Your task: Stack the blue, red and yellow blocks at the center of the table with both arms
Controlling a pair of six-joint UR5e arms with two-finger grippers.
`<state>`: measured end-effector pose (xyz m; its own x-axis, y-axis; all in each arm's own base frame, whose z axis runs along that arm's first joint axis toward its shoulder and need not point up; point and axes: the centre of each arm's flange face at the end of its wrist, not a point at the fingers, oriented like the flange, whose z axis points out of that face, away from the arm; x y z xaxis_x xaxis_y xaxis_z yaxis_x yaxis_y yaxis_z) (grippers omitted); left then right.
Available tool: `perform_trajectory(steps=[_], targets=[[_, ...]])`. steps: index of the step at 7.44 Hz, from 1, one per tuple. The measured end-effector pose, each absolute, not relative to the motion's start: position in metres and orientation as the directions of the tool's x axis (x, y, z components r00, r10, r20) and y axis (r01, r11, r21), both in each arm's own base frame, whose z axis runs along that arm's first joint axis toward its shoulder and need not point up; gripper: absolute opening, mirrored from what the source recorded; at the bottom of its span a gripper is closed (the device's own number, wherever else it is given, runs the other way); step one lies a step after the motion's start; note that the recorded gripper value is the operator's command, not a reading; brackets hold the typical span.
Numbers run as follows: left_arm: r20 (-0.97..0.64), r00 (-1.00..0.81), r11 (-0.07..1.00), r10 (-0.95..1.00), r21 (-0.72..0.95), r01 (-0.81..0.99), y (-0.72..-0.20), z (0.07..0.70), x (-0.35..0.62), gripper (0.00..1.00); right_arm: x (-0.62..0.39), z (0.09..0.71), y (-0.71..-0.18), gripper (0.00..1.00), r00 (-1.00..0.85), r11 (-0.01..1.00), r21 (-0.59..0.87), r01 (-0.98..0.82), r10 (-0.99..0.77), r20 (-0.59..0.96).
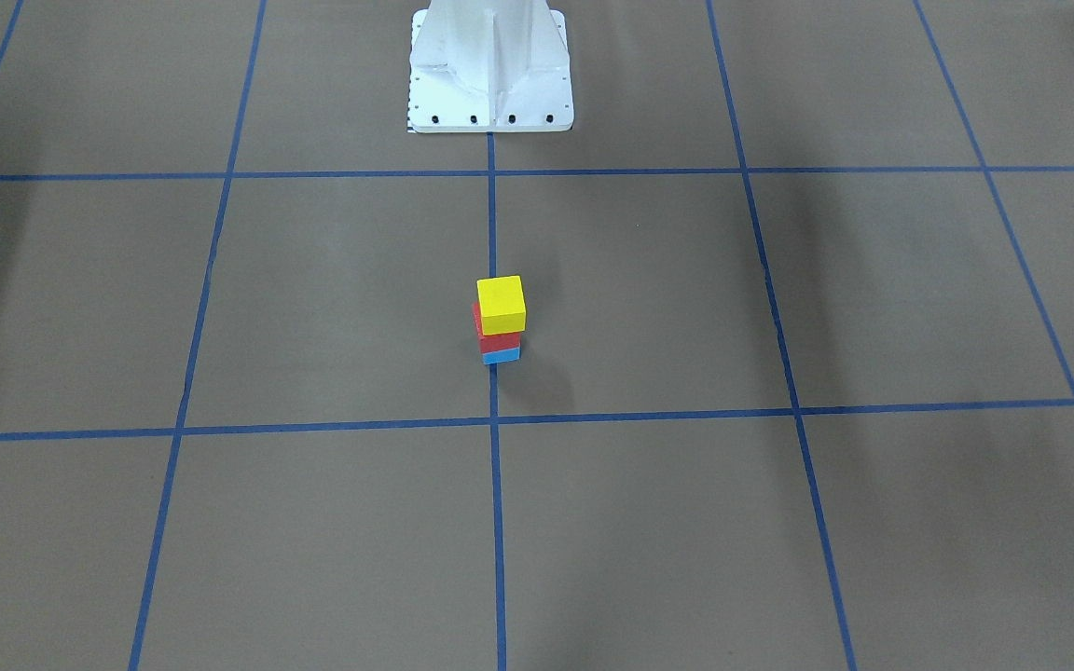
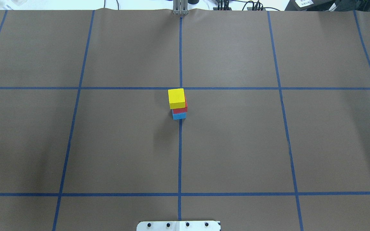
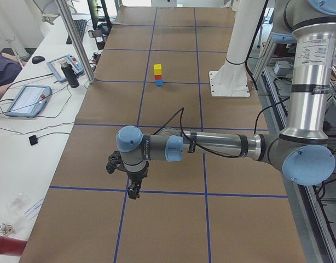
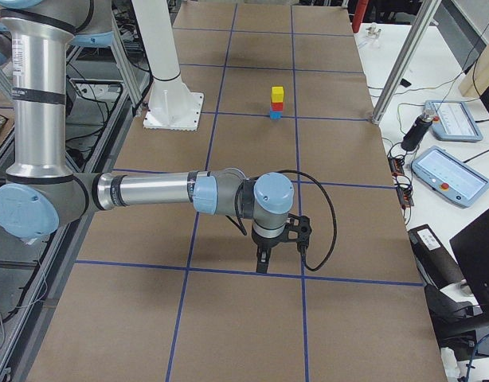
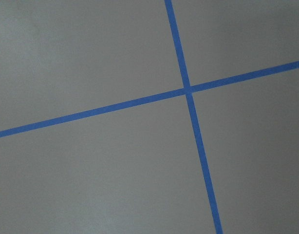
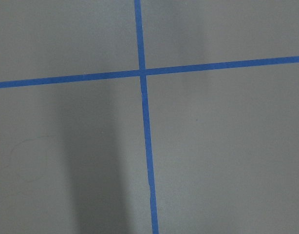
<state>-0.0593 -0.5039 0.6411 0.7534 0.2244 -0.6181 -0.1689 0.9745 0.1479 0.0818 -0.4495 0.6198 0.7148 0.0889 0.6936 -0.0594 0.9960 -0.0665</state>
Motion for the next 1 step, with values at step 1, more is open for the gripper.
perform_trajectory(steps=[1], targets=[[-0.618,0.753,0.974,0.225,0.148,-0.169,-0.5045,0.6410,-0.0590,1.00,0.0818,0.6197,-0.4495,0.99,0.715,0.996,-0.066,-0.059,0.089,0.694]])
